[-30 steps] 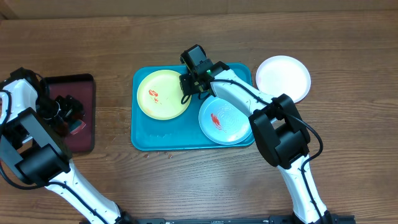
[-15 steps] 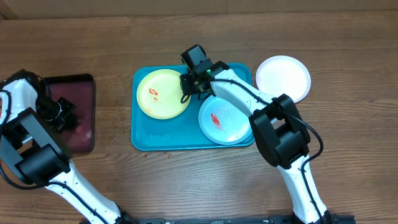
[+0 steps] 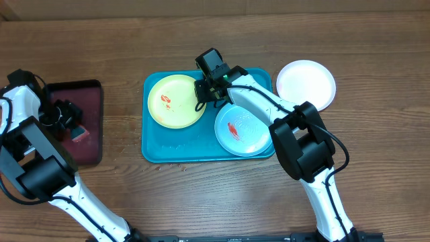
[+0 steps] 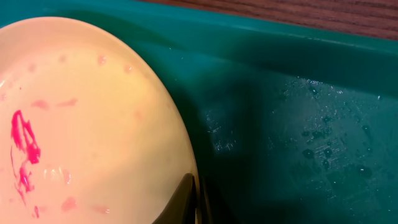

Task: Clean dirty plates on tray and stack at the side
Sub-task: 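Grip the yellow plate rim with the right gripper and hold it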

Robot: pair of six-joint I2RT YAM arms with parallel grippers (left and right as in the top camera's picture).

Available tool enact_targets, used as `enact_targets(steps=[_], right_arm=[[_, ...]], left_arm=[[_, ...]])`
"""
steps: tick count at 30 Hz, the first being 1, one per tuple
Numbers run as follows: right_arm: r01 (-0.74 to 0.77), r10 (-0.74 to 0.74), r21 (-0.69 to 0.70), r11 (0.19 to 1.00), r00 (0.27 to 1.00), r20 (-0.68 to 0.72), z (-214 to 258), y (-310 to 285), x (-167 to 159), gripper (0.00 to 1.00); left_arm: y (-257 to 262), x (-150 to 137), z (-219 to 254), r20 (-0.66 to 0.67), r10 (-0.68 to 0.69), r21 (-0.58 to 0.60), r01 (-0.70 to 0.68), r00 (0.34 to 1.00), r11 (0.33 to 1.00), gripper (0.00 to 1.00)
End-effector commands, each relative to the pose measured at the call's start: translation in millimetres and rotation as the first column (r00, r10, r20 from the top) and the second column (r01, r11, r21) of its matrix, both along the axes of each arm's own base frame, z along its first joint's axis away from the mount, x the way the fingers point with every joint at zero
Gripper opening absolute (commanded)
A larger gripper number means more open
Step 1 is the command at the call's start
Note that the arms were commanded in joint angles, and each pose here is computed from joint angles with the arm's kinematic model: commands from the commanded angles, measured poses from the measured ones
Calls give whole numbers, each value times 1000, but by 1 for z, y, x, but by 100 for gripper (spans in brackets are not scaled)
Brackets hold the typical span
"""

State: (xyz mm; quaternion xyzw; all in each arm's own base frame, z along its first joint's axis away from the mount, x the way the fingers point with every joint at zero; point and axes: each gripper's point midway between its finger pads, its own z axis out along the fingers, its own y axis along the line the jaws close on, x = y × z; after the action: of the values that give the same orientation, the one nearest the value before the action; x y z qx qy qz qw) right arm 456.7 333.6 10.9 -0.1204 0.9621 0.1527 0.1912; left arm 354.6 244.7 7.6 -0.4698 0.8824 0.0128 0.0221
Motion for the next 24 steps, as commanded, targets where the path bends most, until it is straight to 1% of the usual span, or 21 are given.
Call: enact_targets(steps=[1, 2, 3, 5, 6, 7, 8, 11, 12, 13, 14, 15, 20, 24], right_arm=[[17, -19, -56, 998, 999, -30, -19, -12, -5, 4], [16, -18, -55, 998, 999, -29, -18, -11, -5, 4], [16, -18, -54, 998, 1000, -26, -18, -11, -5, 4], [17, -18, -51, 999, 1000, -22, -18, -10, -4, 4], [17, -18, -49, 999, 1000, -19, -18, -10, -3, 4], [17, -18, -47, 999, 1000, -17, -19, -10, -3, 4], [18, -18, -46, 999, 1000, -15, -20, -9, -3, 4], [17, -18, -47, 999, 1000, -16, -23, -11, -4, 4], [17, -18, -47, 999, 1000, -16, -24, -11, -4, 4], [17, -18, -47, 999, 1000, -16, -24, -11, -4, 4], [17, -18, -46, 999, 1000, -15, -24, -10, -4, 4], [18, -18, -44, 999, 1000, -12, -24, -10, -4, 4], [18, -18, -41, 999, 1000, -8, -23, -9, -3, 4], [17, -18, -42, 999, 1000, -8, -23, -9, -3, 4]], left_arm=[[8, 6, -2, -6, -48, 41, 48, 999, 998, 63], [9, 8, -2, 0, -52, 46, 51, 999, 998, 52], [10, 10, -2, 7, -52, 51, 51, 999, 997, 45], [12, 12, -1, 18, -51, 59, 50, 999, 997, 35], [13, 14, -1, 23, -51, 62, 49, 998, 997, 27], [13, 15, -1, 26, -51, 65, 50, 998, 997, 11], [13, 15, -1, 28, -51, 66, 50, 998, 997, 5], [13, 15, -1, 29, -51, 67, 49, 998, 997, 5], [14, 15, -1, 28, -51, 66, 49, 998, 997, 9], [13, 14, -1, 26, -51, 64, 49, 998, 997, 32], [12, 14, -1, 23, -51, 62, 50, 998, 997, 68], [12, 13, -1, 19, -51, 59, 50, 998, 997, 100], [8, 7, -2, -4, -52, 42, 52, 999, 998, 100], [10, 9, -2, 5, -52, 50, 52, 999, 997, 100]])
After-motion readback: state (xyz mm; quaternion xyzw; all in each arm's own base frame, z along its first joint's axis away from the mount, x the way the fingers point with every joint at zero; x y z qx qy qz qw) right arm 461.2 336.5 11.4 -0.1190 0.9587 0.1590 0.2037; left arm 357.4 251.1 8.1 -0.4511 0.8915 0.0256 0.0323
